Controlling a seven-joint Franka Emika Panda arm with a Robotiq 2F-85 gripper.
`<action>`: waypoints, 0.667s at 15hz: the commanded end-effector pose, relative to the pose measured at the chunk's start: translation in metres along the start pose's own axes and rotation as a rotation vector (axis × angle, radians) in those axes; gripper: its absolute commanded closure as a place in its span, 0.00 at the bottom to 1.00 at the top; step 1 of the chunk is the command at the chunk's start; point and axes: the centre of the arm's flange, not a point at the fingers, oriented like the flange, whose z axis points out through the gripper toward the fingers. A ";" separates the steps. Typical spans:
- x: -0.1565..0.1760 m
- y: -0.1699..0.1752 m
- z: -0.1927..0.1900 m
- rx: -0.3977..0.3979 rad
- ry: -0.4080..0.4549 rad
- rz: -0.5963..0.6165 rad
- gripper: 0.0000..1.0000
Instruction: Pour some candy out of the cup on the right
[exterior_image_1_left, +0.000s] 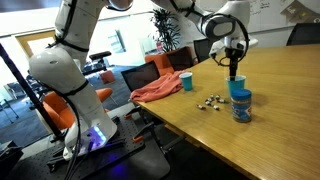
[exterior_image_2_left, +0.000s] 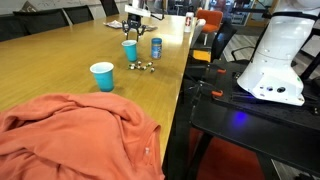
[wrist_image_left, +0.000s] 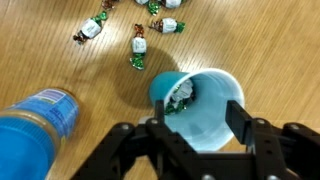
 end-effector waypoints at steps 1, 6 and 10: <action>-0.051 -0.004 -0.076 -0.030 -0.005 -0.017 0.02; -0.086 0.002 -0.147 -0.118 0.067 -0.012 0.00; -0.102 0.019 -0.176 -0.132 0.098 -0.004 0.00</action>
